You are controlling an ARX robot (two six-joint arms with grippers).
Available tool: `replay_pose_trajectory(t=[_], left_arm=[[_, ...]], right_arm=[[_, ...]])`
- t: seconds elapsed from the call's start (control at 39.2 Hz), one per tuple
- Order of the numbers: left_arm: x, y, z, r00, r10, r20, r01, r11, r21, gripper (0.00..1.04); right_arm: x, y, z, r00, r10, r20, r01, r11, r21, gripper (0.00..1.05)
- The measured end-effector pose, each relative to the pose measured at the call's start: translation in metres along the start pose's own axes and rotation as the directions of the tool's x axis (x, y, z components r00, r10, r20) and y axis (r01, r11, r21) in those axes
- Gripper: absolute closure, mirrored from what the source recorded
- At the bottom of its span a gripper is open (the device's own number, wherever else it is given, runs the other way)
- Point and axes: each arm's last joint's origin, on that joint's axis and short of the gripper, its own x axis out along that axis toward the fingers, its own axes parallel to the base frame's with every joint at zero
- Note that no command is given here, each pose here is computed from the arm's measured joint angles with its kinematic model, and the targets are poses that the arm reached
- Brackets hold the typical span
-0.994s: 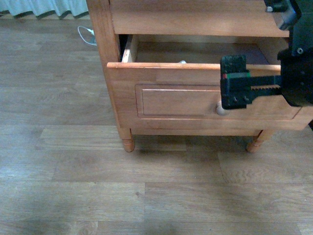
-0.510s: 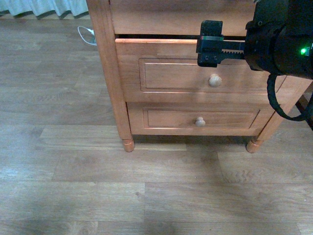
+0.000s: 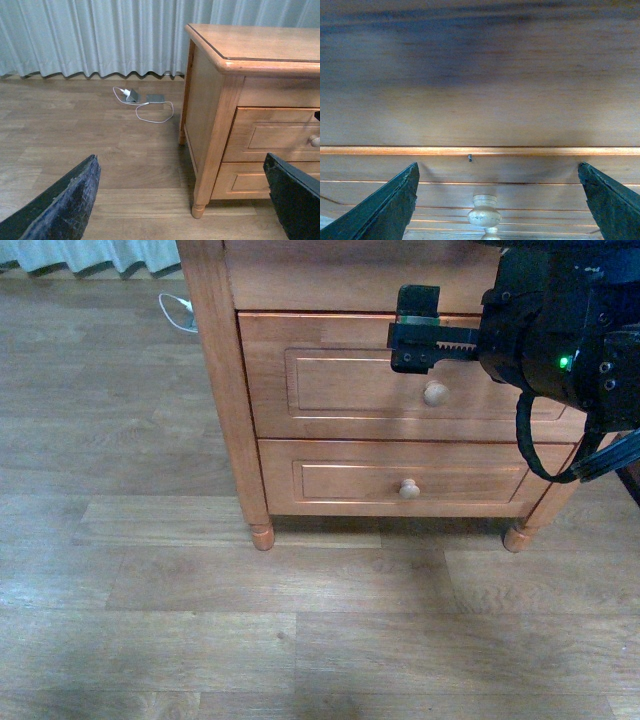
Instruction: Put charger into drawer
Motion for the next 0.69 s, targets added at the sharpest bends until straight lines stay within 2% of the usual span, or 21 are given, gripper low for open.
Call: replay_pose_trajectory(t=[0.43, 0.69], left_arm=[[0.0, 0.0, 0.0, 1.0, 0.0, 0.0, 0.0, 1.0, 0.0, 0.06], [0.0, 0.0, 0.0, 1.0, 0.0, 0.0, 0.0, 1.0, 0.0, 0.06]], right_arm=[[0.0, -0.002, -0.001, 0.999, 0.046, -0.004, -0.046, 0.996, -0.073, 0.09], [-0.05, -0.011, 0.01, 0.99, 0.106, -0.098, -0.118, 0.985, -0.127, 0.09]])
